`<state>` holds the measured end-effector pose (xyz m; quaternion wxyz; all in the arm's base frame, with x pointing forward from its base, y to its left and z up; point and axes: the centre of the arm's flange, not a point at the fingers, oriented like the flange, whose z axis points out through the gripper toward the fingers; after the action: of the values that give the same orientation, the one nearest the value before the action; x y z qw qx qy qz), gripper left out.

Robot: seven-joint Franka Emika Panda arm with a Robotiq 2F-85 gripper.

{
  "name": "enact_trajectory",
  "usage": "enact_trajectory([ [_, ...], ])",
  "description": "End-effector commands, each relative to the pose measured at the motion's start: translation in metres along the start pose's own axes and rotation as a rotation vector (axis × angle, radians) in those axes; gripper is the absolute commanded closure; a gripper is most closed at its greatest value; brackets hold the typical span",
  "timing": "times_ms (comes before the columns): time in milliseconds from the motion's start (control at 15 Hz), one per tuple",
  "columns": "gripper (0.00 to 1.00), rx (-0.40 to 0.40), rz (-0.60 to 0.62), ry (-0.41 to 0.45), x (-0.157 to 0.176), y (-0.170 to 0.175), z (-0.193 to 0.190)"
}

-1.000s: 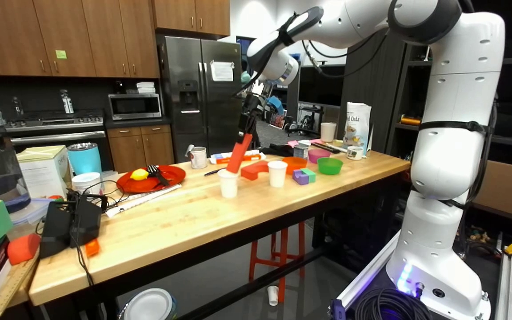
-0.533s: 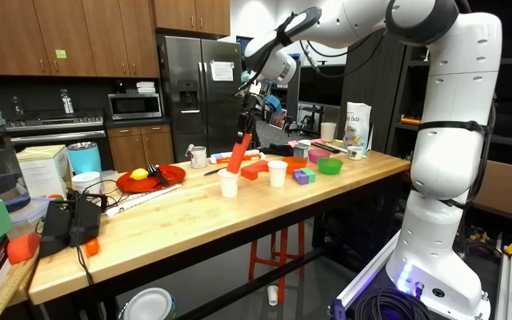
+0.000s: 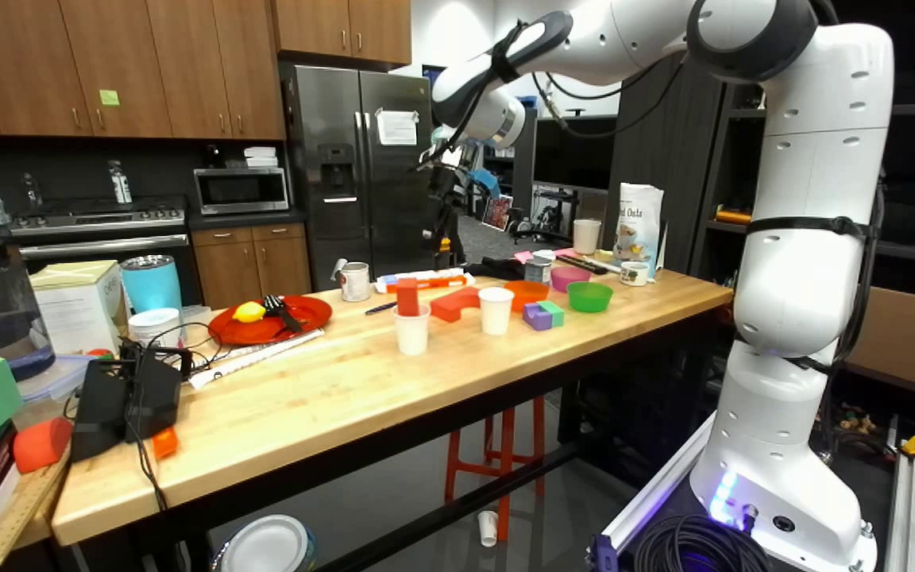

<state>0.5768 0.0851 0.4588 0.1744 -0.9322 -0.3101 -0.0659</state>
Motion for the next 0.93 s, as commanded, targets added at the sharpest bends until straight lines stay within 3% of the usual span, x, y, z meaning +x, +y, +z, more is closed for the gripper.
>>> enact_trajectory([
  [0,0.00,-0.011,-0.003,-0.009,0.004,0.002,-0.007],
  [333,0.00,-0.052,0.013,-0.011,-0.002,-0.003,-0.022],
  [733,0.00,-0.323,0.101,-0.189,-0.003,-0.020,-0.039],
  [867,0.00,-0.351,0.127,-0.223,-0.004,-0.022,-0.040],
])
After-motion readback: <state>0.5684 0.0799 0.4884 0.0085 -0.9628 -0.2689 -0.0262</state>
